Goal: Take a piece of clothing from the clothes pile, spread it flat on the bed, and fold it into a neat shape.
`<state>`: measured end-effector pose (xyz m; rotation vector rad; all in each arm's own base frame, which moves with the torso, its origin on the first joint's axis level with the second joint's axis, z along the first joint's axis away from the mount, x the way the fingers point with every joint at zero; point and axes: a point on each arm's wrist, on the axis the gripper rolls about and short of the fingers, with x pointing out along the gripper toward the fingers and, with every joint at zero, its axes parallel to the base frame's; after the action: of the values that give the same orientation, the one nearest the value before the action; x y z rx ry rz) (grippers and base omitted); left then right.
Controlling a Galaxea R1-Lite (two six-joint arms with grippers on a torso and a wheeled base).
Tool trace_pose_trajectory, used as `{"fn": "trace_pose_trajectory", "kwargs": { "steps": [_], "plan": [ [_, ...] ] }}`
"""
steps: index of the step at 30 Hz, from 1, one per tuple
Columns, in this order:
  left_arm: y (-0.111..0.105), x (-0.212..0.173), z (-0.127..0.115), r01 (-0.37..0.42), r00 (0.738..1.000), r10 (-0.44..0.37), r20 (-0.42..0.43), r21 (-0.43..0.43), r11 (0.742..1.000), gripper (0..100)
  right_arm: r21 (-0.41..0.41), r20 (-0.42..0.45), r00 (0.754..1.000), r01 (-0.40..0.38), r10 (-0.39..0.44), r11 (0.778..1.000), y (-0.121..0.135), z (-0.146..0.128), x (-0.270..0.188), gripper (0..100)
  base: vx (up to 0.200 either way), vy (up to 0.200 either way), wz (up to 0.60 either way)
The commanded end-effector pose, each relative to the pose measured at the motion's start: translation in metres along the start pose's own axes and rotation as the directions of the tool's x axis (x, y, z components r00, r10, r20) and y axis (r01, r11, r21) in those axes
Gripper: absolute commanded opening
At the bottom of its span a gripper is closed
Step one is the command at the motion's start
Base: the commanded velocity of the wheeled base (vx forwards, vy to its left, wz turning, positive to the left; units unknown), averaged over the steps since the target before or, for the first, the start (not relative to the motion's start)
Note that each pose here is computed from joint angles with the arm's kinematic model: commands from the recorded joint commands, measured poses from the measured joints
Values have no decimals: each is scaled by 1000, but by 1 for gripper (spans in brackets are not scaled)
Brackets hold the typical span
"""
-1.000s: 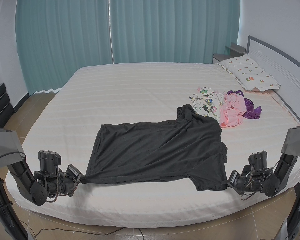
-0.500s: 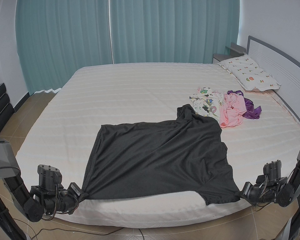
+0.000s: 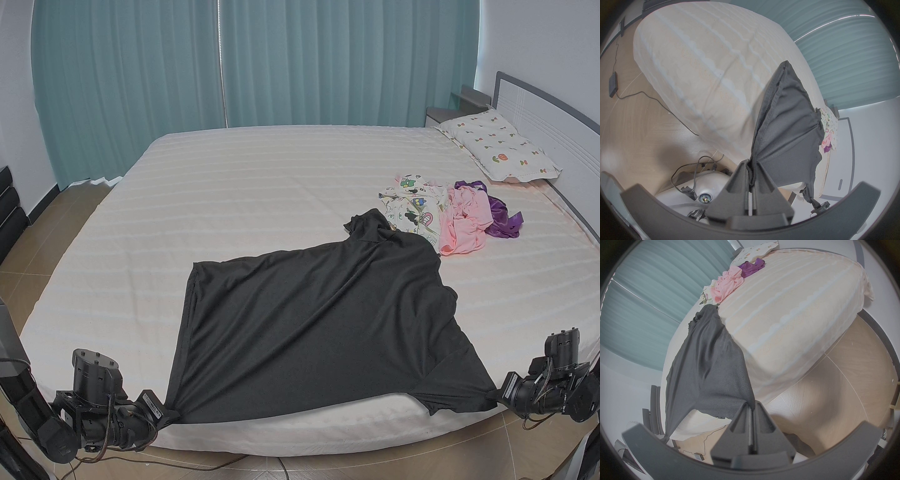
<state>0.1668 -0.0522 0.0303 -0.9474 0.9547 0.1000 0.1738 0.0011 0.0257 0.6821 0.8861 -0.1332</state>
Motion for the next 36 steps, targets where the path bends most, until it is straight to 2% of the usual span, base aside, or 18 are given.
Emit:
{"fn": "trace_pose_trajectory", "kwargs": {
  "steps": [1,7,11,13,17,18,23,27,29,36],
  "plan": [
    [3,-7,-6,-15,1000,15,-22,10,1000,0,4,18,1000,-3,3,1000,-2,-2,-9,0,0,0,0],
    [7,-21,-22,-67,993,72,-92,58,996,0,-10,49,999,21,-21,1000,-1,-6,-29,0,0,0,0],
    [6,-25,-25,-59,993,67,-98,80,995,0,-10,9,999,42,-42,999,-3,-12,-36,0,0,0,0],
    [4,-25,-24,-57,994,63,-84,81,995,0,-12,13,999,37,-37,999,-3,-13,-37,0,0,0,0],
    [-8,-21,-17,-47,999,46,13,86,995,0,-12,91,995,-28,29,1000,3,-7,-49,0,0,0,0],
    [-8,-21,-17,-47,999,46,13,86,995,0,-12,91,995,-28,29,1000,3,-7,-49,0,0,0,0],
    [-21,-27,-11,22,997,-28,74,92,996,0,-46,158,980,-118,124,992,17,6,-58,0,0,0,0],
    [-37,-29,-3,83,990,-92,106,91,992,0,-61,144,971,-186,193,981,26,17,-55,0,0,0,0],
    [-48,-29,4,120,983,-131,128,91,989,0,-73,165,962,-210,220,975,33,27,-55,0,0,0,0],
    [-68,-22,29,155,964,-170,205,86,984,0,-108,237,931,-260,279,959,55,58,-54,0,0,0,0]
  ]
}}
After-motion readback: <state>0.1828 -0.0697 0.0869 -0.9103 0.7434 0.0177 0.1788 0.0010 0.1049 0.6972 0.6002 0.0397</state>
